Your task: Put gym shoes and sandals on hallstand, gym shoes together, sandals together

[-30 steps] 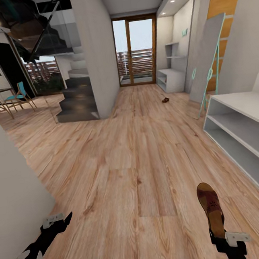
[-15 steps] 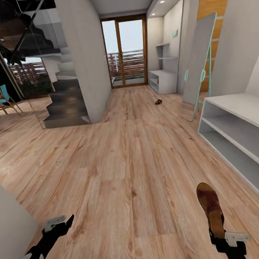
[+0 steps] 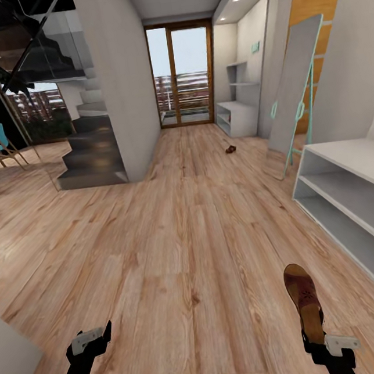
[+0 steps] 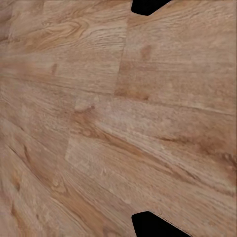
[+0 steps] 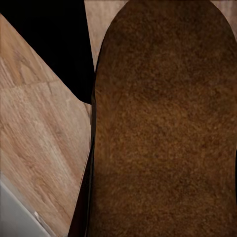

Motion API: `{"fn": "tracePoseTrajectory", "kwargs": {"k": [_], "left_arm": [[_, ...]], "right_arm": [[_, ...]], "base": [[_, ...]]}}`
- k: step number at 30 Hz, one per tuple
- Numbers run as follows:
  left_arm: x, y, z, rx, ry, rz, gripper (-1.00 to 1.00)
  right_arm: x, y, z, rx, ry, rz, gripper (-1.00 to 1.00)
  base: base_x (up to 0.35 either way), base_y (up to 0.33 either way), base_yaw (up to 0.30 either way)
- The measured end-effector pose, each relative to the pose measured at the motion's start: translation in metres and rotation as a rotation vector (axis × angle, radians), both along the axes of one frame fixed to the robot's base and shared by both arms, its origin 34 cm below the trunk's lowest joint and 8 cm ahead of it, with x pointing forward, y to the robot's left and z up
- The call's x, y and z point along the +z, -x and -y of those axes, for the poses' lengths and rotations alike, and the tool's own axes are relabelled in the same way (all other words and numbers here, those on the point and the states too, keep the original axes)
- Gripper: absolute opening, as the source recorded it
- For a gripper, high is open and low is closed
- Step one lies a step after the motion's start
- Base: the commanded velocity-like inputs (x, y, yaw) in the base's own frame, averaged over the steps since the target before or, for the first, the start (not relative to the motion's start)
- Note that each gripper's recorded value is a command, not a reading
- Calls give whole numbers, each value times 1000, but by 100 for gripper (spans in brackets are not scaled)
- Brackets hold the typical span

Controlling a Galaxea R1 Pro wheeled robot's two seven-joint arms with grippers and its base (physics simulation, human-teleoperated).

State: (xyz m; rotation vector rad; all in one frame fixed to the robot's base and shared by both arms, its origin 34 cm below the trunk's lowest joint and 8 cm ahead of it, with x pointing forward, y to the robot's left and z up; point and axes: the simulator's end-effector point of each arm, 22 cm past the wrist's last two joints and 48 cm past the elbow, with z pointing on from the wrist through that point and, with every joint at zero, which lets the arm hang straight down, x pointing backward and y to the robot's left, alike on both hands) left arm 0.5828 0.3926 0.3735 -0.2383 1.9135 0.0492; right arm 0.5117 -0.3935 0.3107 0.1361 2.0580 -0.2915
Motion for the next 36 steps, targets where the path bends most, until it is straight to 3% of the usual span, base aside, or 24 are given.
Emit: {"fn": "tracePoseTrajectory", "kwargs": {"k": [36], "left_arm": [[0, 0, 1, -7, 0, -1, 100]], "right_arm": [[0, 0, 0, 0, 1, -1, -100]], "base": [[338, 0, 0]]}}
